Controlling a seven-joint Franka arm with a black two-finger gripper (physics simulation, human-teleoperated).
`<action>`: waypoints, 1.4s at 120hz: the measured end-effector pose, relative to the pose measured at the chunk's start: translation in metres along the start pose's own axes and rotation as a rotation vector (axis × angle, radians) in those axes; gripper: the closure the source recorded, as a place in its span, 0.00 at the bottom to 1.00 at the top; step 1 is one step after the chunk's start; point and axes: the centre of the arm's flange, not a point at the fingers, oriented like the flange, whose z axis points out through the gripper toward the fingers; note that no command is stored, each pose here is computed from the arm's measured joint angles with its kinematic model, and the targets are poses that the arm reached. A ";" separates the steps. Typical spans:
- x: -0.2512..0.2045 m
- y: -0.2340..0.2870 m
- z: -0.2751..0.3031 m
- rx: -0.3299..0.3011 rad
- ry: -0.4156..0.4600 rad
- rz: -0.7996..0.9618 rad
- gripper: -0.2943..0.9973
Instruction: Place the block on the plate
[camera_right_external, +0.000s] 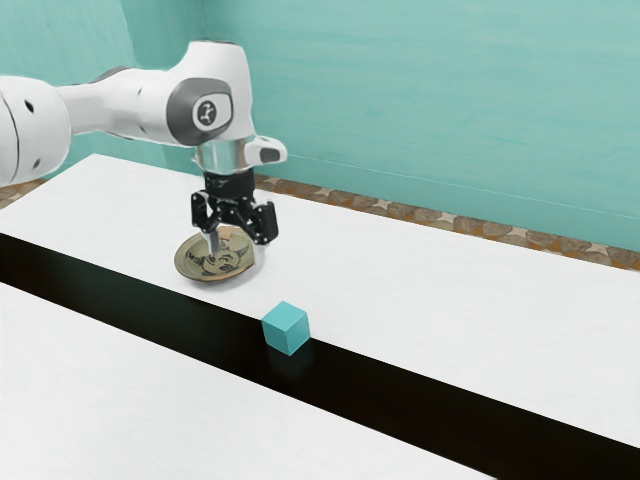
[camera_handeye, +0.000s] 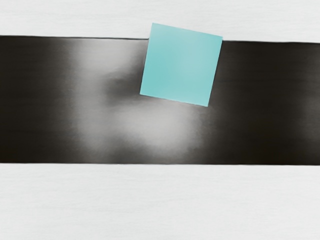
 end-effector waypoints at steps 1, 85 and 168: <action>0.000 0.000 0.002 -0.002 -0.001 0.000 0.23; 0.037 -0.018 0.094 0.018 -0.010 0.029 0.23; 0.078 0.001 0.130 0.019 -0.036 0.089 0.23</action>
